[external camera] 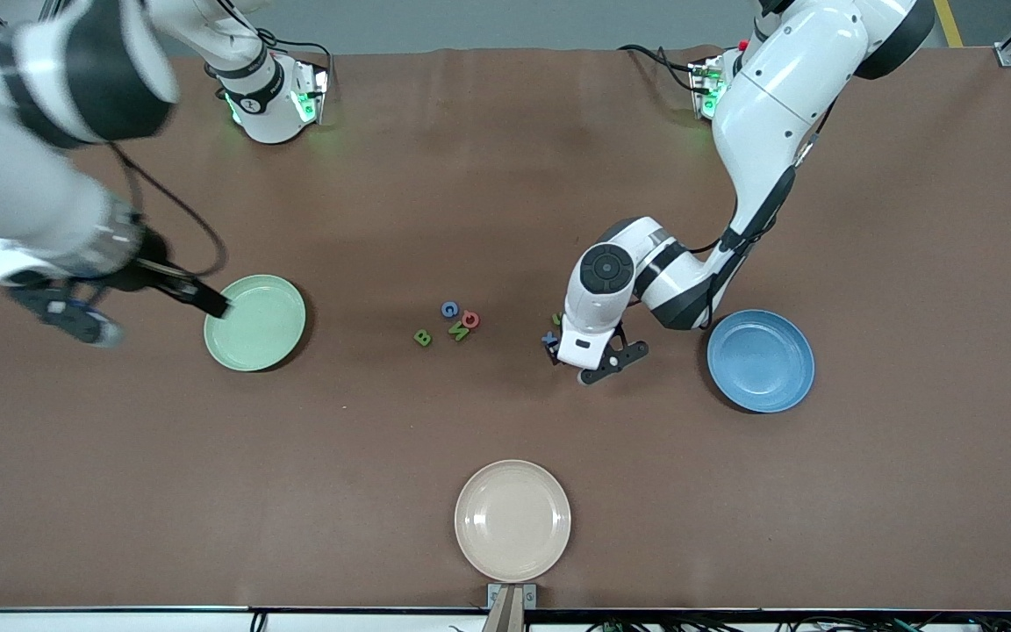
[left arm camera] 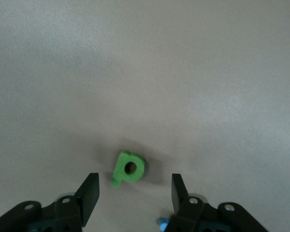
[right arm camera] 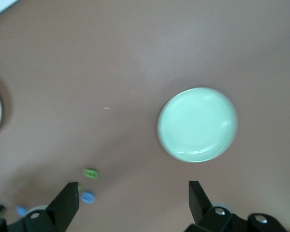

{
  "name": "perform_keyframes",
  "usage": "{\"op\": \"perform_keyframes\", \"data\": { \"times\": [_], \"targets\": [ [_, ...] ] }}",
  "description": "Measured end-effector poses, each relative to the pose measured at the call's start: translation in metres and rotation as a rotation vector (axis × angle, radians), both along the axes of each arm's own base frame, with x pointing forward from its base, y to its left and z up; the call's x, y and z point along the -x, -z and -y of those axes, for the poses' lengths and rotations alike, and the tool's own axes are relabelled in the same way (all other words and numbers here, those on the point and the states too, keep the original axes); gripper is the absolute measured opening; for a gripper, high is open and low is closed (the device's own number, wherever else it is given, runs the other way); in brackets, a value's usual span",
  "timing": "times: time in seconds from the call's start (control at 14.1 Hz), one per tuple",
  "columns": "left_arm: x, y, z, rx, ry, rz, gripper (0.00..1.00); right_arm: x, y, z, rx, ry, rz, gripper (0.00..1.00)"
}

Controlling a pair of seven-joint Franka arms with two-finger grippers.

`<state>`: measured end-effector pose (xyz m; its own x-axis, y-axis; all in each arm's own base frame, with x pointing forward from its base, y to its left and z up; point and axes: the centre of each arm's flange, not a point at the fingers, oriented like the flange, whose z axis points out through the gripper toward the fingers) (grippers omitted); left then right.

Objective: Sort upper and lower case letters into plates
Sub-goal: 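Grasp the green p with the left gripper while the right gripper grasps B, then drop the p on the blue plate while the right gripper lifts the B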

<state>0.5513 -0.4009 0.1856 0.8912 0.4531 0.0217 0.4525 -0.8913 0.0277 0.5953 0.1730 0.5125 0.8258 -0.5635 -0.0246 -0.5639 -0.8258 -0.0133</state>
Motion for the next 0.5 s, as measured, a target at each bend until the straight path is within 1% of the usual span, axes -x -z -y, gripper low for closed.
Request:
{"op": "perform_keyframes", "data": {
  "times": [0.07, 0.14, 0.21, 0.28, 0.35, 0.43, 0.5],
  "targets": [
    [-0.001, 0.001, -0.002, -0.003, -0.002, 0.001, 0.68, 0.001, 0.027, -0.026, -0.001, 0.046, 0.007, 1.00],
    [-0.002, 0.001, -0.002, -0.004, -0.003, 0.001, 0.64, 0.002, 0.054, -0.045, -0.001, 0.085, 0.012, 1.00],
    [-0.002, 0.002, -0.003, -0.005, -0.003, 0.000, 0.64, 0.003, 0.080, -0.060, -0.003, 0.122, 0.019, 1.00],
    [-0.002, 0.005, -0.003, -0.007, -0.004, -0.003, 0.61, 0.005, 0.105, -0.074, -0.007, 0.158, 0.028, 1.00],
    [-0.002, 0.008, -0.004, -0.009, -0.004, -0.008, 0.61, 0.008, 0.130, -0.086, -0.011, 0.186, 0.040, 1.00],
    [-0.001, 0.012, -0.005, -0.011, -0.005, -0.012, 0.56, 0.012, 0.156, -0.097, -0.016, 0.203, 0.051, 1.00],
    [-0.002, 0.012, -0.005, -0.010, -0.006, -0.012, 0.56, 0.017, 0.181, -0.107, -0.020, 0.217, 0.058, 1.00]
  ]
}}
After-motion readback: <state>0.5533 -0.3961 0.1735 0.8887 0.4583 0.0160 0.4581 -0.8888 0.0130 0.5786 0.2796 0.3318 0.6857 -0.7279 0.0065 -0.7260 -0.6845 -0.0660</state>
